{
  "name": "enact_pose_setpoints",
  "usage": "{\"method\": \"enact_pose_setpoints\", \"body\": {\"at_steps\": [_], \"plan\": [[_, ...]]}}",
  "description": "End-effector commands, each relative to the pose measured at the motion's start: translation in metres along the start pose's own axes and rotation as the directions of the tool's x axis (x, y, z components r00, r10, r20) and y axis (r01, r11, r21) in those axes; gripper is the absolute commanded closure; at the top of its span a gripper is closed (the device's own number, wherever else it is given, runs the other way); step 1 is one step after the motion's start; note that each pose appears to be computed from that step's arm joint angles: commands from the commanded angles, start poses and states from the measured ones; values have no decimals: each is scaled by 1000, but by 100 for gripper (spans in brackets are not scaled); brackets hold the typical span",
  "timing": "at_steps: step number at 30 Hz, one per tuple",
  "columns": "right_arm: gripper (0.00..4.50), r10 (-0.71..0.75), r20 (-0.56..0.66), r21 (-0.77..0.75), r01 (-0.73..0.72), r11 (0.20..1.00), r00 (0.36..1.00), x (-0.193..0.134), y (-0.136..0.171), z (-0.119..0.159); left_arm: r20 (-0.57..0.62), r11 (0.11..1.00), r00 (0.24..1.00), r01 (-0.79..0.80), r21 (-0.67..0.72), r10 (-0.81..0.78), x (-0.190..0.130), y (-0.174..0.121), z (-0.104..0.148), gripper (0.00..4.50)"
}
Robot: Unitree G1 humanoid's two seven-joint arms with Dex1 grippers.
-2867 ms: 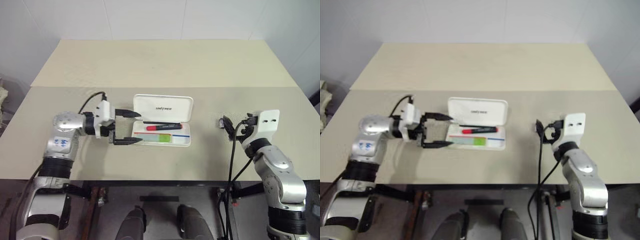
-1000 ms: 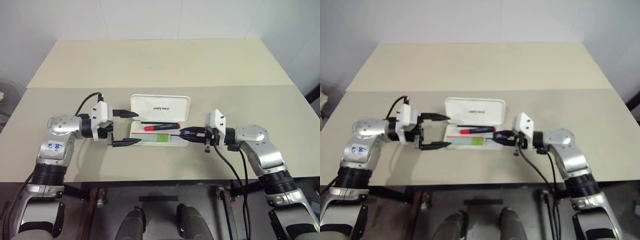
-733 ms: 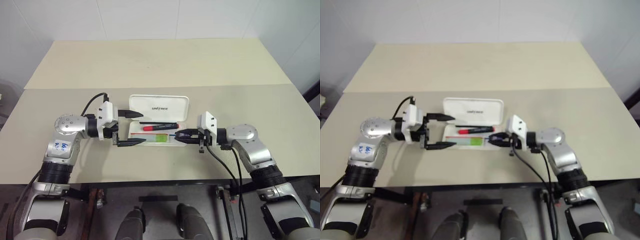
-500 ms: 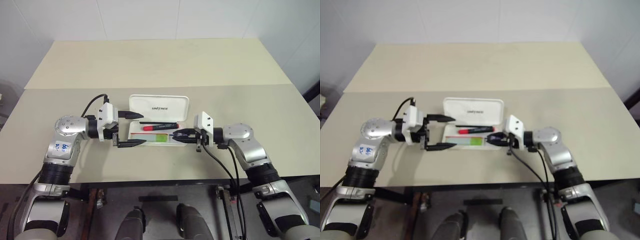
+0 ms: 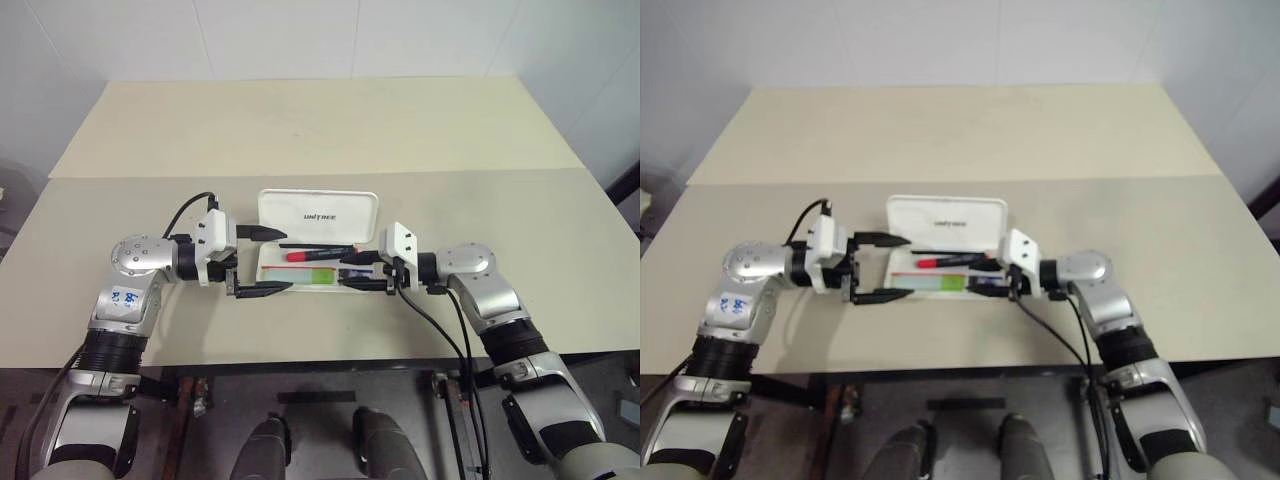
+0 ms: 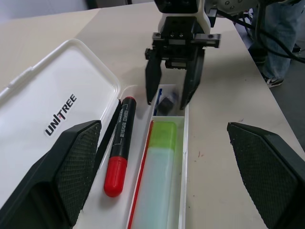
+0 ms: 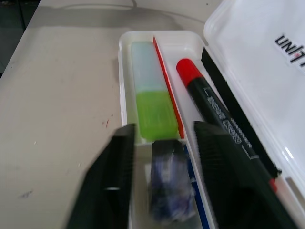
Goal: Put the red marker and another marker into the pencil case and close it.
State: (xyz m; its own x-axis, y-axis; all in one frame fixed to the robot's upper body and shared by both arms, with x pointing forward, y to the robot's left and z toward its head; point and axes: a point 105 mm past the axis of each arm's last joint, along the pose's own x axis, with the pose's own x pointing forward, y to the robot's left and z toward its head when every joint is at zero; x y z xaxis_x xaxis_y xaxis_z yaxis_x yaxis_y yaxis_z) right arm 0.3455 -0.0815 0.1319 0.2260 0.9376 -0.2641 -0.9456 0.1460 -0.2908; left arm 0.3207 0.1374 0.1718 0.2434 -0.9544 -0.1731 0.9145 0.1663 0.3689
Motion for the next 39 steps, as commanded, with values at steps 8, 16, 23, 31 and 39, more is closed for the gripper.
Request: {"method": "enact_pose_setpoints", "body": {"at_steps": [8, 16, 23, 31, 39], "plan": [[4, -10, 97, -98, 20, 995, 995, -10, -2, 35, 18, 998, 1000, -17, 56, 16, -3, 3, 11, 0], [4, -73, 118, -114, 86, 990, 990, -44, 16, 47, 18, 999, 999, -41, 31, 40, -10, 6, 9, 0], [0, -217, 59, -99, 222, 970, 974, -90, 20, 48, 28, 997, 996, -80, -4, 80, -28, 8, 4, 62], [0, -321, 19, -90, 321, 943, 947, -118, 19, 48, 32, 995, 995, -94, -22, 95, -32, 7, -1, 333], [0, -329, 23, -82, 330, 940, 944, -115, 22, 45, 155, 949, 938, -316, 9, 310, -35, 39, 20, 447]]}}
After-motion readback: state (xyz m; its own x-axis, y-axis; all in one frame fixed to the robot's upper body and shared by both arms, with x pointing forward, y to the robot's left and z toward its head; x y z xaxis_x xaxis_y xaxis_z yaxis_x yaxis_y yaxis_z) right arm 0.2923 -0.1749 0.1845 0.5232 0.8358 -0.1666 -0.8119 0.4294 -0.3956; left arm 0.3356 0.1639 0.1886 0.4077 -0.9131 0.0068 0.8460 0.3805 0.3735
